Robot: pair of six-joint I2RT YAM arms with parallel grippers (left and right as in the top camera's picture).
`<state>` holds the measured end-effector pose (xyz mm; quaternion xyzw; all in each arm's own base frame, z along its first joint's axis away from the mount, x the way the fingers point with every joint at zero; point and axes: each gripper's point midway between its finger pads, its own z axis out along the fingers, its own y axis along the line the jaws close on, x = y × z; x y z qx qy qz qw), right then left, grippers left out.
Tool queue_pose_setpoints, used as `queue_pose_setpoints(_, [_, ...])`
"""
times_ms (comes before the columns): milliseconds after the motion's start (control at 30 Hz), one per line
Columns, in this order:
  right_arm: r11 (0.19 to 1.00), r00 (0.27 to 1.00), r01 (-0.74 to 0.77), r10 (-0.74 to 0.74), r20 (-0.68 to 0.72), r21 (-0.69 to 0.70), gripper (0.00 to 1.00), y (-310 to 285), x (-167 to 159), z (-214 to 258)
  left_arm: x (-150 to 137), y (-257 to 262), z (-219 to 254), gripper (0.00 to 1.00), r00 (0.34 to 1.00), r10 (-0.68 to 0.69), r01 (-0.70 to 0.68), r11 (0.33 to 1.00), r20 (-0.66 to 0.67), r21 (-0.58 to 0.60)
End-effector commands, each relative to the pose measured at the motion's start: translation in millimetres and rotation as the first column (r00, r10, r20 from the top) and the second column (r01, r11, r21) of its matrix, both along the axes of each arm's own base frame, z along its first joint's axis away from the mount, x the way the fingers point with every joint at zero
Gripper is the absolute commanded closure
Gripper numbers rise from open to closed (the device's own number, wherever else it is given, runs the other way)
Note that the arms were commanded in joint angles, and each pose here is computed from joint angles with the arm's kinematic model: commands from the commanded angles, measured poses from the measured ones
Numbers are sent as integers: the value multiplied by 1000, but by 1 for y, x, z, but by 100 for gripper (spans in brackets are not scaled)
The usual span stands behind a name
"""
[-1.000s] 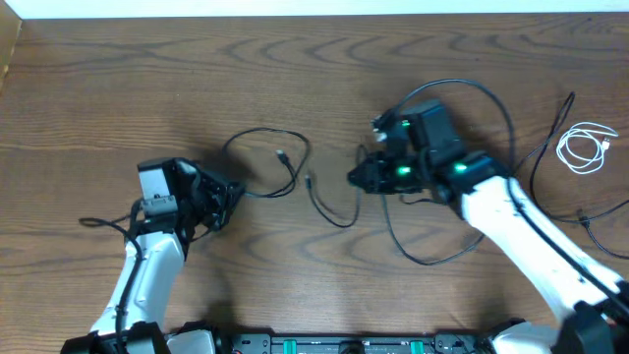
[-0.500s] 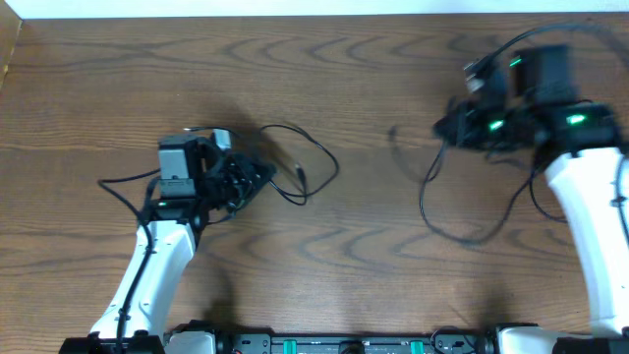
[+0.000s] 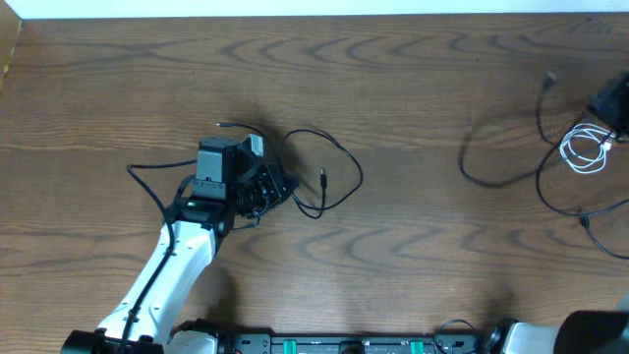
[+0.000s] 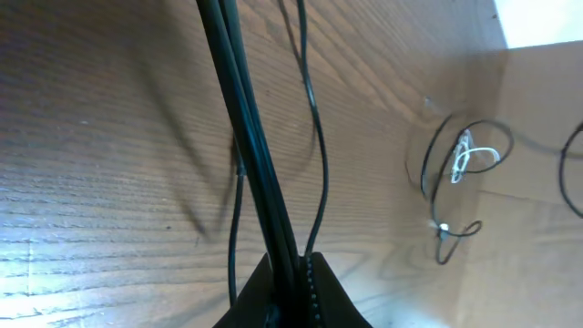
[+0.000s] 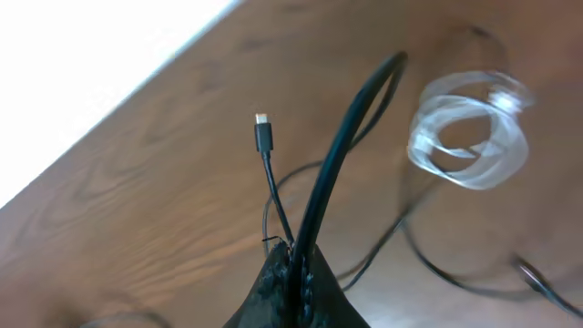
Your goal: Untangle cables
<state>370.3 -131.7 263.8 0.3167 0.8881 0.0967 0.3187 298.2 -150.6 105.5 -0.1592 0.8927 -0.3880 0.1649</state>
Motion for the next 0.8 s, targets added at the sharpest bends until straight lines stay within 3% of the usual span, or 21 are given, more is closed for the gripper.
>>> queue_pose_setpoints(0, [981,973,194,-192,-130,9,99,-32,-16,-45,4,-1,3,93,998,-22,19,998,53,56])
queue_pose_setpoints(67, [973,961,227,-219,-169,30,96,-38,-18,-66,2,-5,3,92,997,-47,42,997,64,68])
queue_pose_setpoints(133, [969,952,243,-229,-205,45,64,-40,-20,-82,1,-6,2,93,997,-53,48,996,60,69])
queue_pose_setpoints(267, [970,940,227,-197,-280,81,12,-32,-19,-108,1,-6,-2,93,997,-52,49,996,49,71])
queue_pose_setpoints(300, [975,941,201,-165,-294,95,3,-26,-18,-113,1,-6,-3,93,998,-52,49,996,43,72])
queue_pose_setpoints(433, [983,960,-9,60,-274,185,1,13,-6,-119,0,-6,-11,92,998,-54,52,996,17,75])
queue_pose_setpoints(533, [948,934,-211,267,-236,238,1,54,0,-119,0,-6,-16,93,999,-53,53,996,3,77])
queue_pose_setpoints(667, [938,884,-265,328,-332,222,1,82,-12,-130,0,-6,-18,93,999,-53,53,995,-5,79])
queue_pose_setpoints(767, [889,833,-373,447,-325,267,1,122,-14,-131,0,-6,-18,93,999,-53,53,996,-5,78])
